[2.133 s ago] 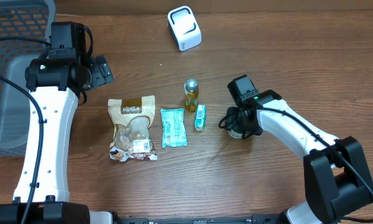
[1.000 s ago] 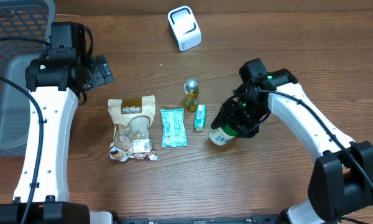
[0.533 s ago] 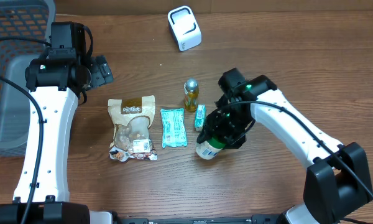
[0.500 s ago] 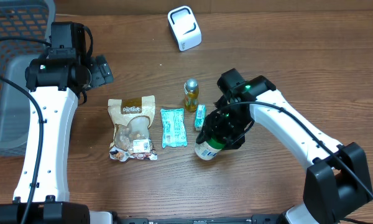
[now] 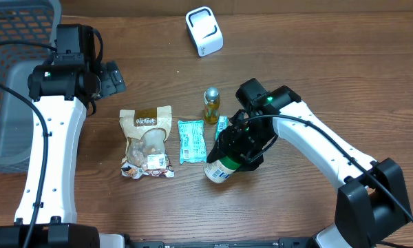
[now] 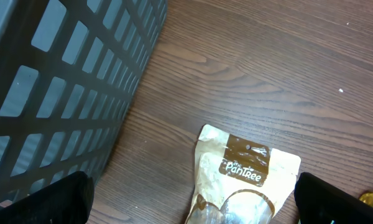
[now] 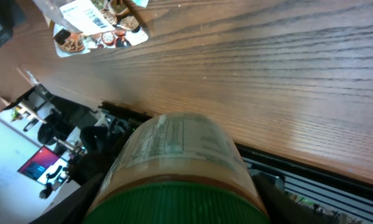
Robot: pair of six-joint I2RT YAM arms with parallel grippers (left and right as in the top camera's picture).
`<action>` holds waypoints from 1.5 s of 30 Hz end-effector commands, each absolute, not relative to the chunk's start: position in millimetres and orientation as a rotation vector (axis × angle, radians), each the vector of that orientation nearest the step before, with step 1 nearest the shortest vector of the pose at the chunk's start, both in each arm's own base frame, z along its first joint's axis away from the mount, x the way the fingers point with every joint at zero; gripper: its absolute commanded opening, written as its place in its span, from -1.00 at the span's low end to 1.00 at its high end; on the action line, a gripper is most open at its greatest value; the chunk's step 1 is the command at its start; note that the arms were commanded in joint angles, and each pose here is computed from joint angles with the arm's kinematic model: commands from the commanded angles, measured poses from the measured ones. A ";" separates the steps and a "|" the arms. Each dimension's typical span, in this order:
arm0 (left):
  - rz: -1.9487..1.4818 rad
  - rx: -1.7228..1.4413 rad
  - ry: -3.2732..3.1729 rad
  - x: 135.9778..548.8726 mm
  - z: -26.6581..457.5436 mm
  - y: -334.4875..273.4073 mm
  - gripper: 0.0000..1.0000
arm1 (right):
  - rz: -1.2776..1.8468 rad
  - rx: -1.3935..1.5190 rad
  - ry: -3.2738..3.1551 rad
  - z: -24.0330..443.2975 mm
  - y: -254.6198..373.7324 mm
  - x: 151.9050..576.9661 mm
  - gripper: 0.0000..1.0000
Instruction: Scan the item barcode
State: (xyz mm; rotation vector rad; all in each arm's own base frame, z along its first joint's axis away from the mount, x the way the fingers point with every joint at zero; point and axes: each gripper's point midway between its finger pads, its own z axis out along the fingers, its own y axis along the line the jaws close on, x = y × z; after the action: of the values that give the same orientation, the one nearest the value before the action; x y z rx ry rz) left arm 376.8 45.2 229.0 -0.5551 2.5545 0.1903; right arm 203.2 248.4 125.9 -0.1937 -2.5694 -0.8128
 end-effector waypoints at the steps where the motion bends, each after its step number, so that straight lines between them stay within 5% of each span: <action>1: 0.209 -0.522 2.553 377.0 232.2 46.1 0.99 | -0.894 -0.173 -2.543 142.6 257.7 202.9 -0.50; 45: 0.209 -0.522 2.553 377.0 232.2 46.1 0.99 | -1.072 -0.164 -2.359 169.6 276.2 192.2 -0.49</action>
State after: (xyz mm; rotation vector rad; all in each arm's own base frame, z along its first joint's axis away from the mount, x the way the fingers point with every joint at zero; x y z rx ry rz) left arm 376.8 45.2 229.0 -0.5551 2.5545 0.1903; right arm 191.8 269.4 153.2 -0.1925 -2.3798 -1.0040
